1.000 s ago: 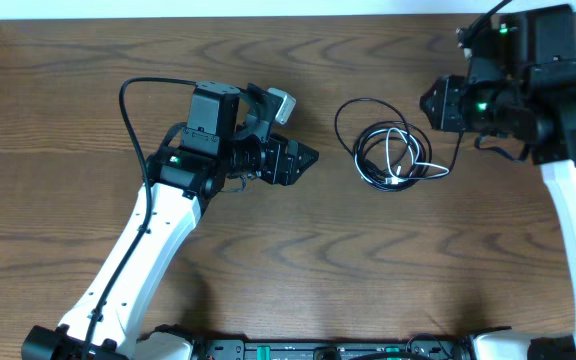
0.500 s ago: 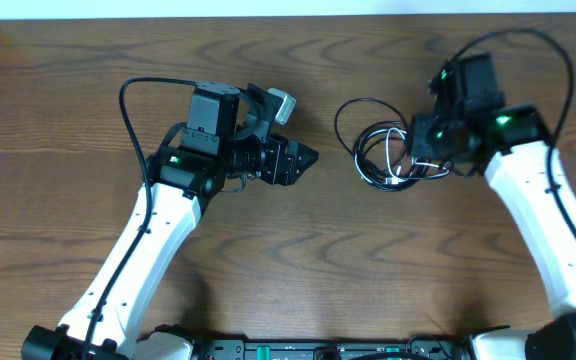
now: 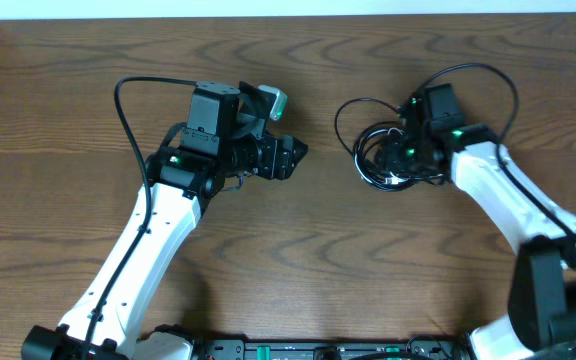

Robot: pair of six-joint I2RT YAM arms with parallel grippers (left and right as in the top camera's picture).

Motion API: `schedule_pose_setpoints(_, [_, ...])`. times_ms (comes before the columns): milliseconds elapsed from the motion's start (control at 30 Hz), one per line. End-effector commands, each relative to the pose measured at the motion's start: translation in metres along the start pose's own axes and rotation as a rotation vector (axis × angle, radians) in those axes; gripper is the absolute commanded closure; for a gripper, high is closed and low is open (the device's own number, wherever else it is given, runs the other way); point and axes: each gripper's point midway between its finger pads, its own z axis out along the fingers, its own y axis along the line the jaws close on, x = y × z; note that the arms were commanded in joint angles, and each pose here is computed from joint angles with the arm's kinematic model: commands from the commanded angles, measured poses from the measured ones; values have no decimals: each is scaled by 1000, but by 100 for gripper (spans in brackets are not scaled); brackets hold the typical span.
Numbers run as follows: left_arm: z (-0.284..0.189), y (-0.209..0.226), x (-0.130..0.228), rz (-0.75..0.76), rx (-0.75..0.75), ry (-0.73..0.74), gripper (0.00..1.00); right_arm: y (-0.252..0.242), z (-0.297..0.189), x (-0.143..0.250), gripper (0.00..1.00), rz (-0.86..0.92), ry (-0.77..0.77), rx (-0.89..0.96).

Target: Untangle cables

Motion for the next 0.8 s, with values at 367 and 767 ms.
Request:
schedule_pose_setpoints(367, [0,18,16,-63,-100,50,25,87,12,-9,99,-190,-1,-491])
schedule_pose_setpoints(767, [0,17,21,-71,-97,70,25,164,-183,-67,99,-336,-279,-614])
